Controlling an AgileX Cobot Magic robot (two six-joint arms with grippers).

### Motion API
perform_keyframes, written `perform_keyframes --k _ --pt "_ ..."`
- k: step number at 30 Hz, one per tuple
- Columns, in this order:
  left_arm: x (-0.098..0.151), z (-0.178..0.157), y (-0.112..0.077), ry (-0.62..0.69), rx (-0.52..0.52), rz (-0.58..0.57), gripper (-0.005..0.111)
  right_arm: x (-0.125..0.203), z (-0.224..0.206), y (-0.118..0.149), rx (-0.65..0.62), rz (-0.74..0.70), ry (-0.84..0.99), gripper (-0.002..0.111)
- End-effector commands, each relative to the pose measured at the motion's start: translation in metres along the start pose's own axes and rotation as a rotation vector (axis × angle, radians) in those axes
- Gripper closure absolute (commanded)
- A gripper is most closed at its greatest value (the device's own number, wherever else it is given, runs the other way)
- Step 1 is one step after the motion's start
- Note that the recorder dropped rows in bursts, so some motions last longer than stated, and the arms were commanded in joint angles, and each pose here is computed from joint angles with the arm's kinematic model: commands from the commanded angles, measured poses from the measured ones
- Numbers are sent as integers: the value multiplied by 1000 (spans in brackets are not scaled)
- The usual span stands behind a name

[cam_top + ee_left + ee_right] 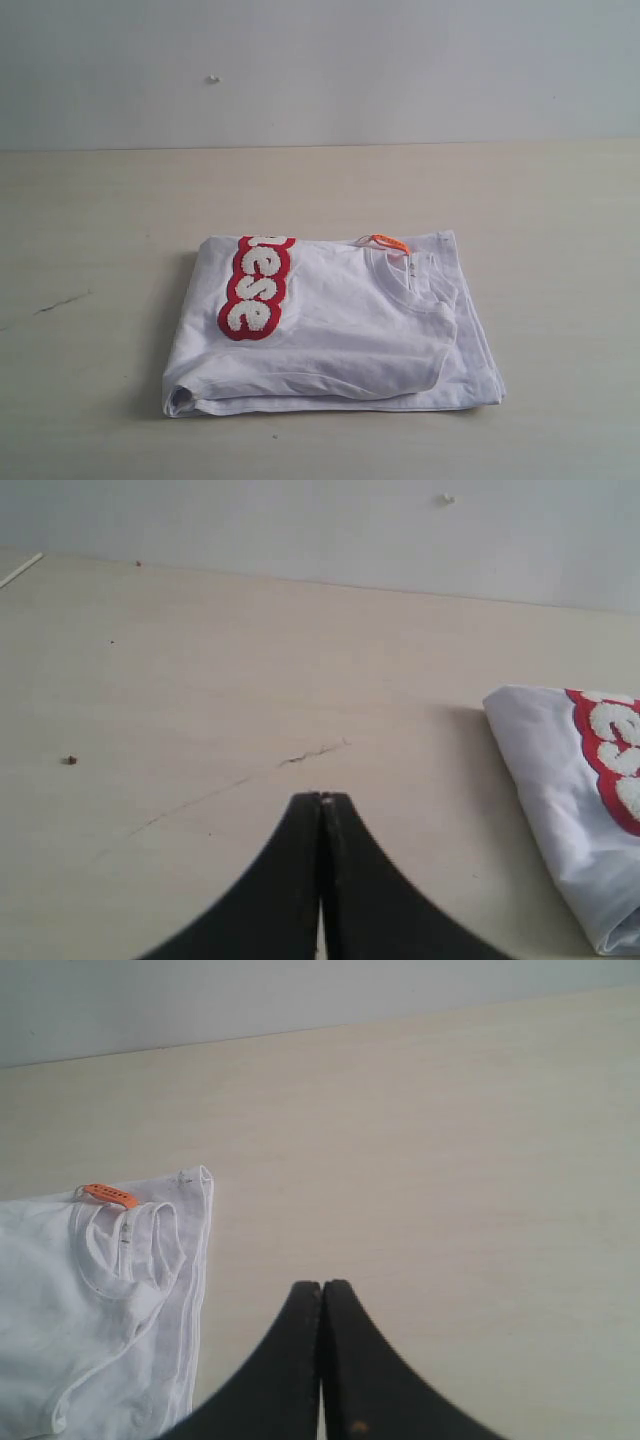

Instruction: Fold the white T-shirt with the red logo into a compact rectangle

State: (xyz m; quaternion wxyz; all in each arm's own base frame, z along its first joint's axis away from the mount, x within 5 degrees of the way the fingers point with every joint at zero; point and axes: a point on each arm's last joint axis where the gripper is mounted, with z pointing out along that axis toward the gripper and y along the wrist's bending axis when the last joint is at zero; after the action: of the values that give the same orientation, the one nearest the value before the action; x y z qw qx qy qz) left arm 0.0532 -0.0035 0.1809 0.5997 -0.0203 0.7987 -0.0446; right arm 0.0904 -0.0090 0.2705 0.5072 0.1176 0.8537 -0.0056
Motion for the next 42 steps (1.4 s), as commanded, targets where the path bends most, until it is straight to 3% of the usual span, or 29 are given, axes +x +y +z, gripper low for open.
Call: perform_keyframes --k 1,13,21,26,31,42 --pt "0 0 0 -11 -3 -6 107 1 0 0 -5 -10 -6 108" --pt "0 0 0 -11 -3 -6 107 1 -29 -12 -38 56 -170 108" --pt "0 0 0 -11 -3 -6 107 3 -53 -26 66 155 -335 108" --pt "0 0 0 -11 -3 -6 107 0 -64 -28 136 98 -448 108" --pt "0 0 0 -11 -3 -6 107 0 -63 -22 97 49 -558 108" --pt "0 0 0 -11 -3 -6 107 32 -29 -20 44 76 -424 108"
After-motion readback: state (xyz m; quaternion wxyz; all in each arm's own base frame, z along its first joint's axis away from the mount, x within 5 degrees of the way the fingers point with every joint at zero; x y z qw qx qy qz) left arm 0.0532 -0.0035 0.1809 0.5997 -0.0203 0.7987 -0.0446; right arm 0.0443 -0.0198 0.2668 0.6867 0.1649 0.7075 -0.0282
